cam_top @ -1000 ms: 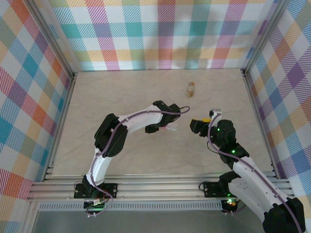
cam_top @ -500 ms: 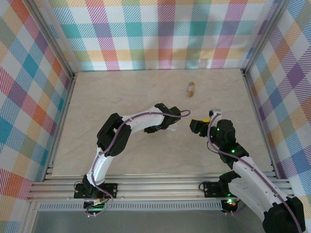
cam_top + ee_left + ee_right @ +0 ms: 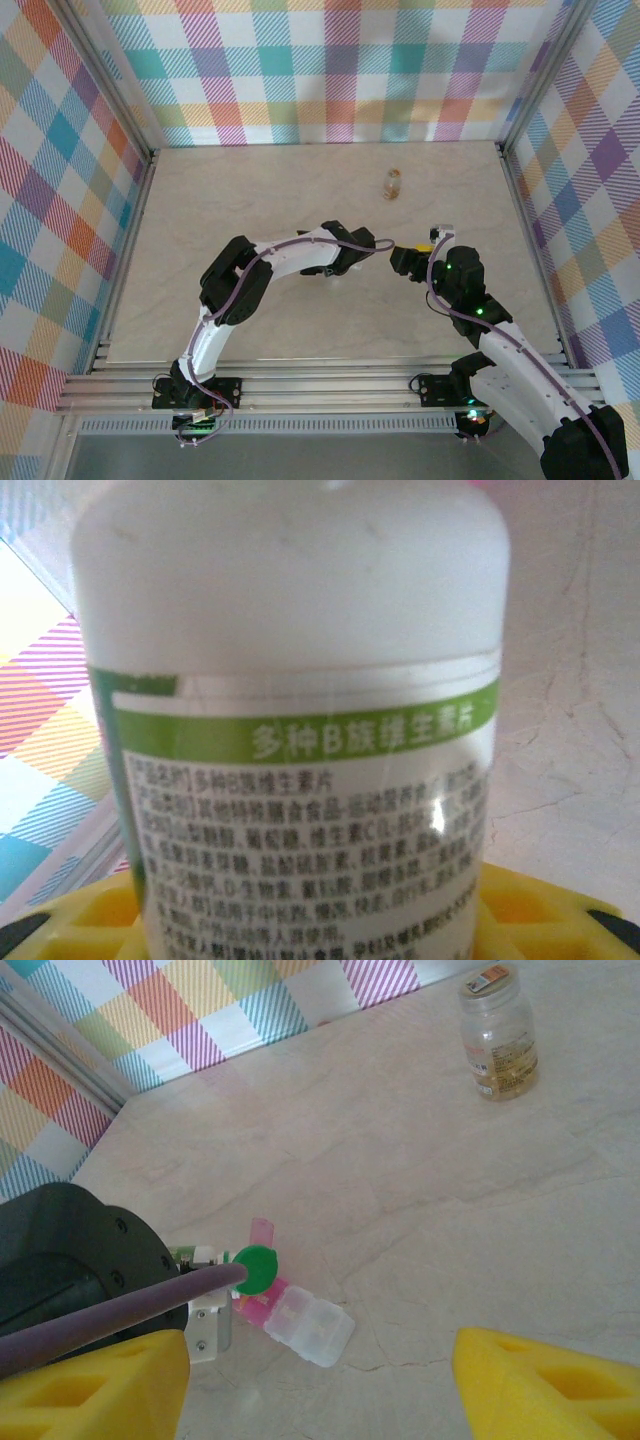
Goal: Sort the pills into containers
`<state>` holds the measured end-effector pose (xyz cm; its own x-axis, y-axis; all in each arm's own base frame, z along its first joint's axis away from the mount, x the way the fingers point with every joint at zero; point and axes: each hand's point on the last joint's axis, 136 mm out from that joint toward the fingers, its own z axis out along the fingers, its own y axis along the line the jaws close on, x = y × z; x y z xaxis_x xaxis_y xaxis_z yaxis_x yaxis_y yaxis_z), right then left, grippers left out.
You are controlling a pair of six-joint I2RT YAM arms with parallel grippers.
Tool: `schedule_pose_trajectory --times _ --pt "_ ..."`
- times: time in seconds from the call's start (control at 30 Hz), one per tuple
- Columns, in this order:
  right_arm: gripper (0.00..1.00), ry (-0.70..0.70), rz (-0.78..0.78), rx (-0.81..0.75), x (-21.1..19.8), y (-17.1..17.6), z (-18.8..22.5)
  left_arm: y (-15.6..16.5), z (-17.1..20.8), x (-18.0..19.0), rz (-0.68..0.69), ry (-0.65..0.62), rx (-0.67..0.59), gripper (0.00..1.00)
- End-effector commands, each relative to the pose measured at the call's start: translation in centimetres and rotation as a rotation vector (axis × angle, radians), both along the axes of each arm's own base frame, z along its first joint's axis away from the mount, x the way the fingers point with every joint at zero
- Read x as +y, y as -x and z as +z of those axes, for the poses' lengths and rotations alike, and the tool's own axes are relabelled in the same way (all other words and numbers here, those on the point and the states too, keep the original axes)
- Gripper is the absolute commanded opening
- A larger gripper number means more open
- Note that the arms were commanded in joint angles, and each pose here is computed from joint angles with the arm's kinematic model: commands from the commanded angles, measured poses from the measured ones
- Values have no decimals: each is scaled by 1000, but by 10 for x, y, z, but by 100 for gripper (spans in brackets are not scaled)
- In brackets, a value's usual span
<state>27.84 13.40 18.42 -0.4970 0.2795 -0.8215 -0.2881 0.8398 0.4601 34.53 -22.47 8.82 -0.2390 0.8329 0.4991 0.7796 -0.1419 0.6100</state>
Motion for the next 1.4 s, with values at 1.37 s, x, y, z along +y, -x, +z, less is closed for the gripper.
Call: schedule_pose_trajectory --times 1.37 --pt "72 -10 16 -11 7 -8 4 17 3 7 308 713 34 0"
